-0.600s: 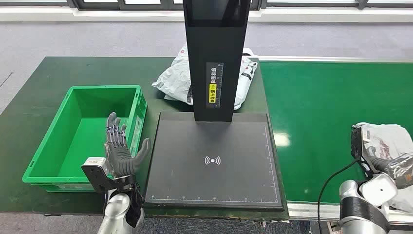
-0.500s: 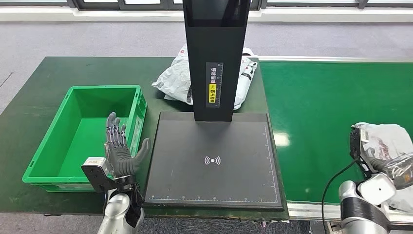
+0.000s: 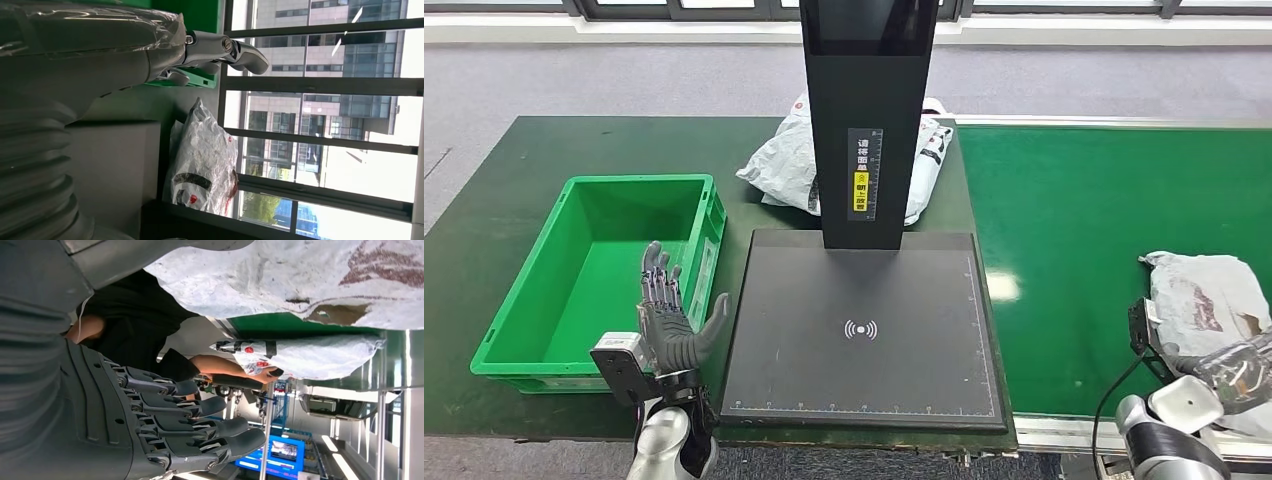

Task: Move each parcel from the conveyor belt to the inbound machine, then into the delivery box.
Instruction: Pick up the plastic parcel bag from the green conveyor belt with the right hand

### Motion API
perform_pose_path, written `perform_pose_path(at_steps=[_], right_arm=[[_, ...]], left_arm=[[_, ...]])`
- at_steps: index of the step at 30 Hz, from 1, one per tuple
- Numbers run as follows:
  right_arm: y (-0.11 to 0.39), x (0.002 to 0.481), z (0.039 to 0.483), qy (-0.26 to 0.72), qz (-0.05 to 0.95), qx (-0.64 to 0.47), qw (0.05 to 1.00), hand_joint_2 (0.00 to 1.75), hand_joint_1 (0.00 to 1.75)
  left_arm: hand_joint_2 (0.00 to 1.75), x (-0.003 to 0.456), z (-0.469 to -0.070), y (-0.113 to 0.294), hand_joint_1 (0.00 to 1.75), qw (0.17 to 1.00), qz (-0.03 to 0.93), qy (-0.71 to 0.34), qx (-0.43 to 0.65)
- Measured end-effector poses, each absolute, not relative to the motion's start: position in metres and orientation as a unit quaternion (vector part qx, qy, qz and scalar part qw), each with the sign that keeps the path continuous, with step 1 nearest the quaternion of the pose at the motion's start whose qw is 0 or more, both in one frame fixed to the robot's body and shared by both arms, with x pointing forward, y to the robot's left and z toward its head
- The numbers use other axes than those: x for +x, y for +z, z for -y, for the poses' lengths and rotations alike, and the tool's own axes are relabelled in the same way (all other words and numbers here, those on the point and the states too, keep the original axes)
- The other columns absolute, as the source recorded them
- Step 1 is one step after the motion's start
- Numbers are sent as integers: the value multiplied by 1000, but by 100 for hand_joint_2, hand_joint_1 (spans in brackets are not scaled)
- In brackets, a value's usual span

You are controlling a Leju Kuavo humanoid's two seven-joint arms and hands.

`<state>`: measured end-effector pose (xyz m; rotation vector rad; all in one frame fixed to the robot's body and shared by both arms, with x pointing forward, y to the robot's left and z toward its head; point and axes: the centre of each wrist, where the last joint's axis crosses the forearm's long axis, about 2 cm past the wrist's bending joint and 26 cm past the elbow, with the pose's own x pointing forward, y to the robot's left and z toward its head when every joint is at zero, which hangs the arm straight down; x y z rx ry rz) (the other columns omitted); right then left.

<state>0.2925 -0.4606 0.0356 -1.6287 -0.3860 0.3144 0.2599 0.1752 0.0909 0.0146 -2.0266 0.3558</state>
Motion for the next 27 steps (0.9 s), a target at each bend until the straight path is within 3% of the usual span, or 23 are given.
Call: perform_pose_path(at_steps=[16, 27], right_arm=[[9, 270, 457, 210, 130, -670, 700, 175, 0], [4, 264, 461, 208, 101, -646, 727, 175, 0]], left_arm=[[175, 259, -179, 88, 0, 518, 842, 150, 0], [175, 259, -180, 86, 0, 521, 840, 150, 1]])
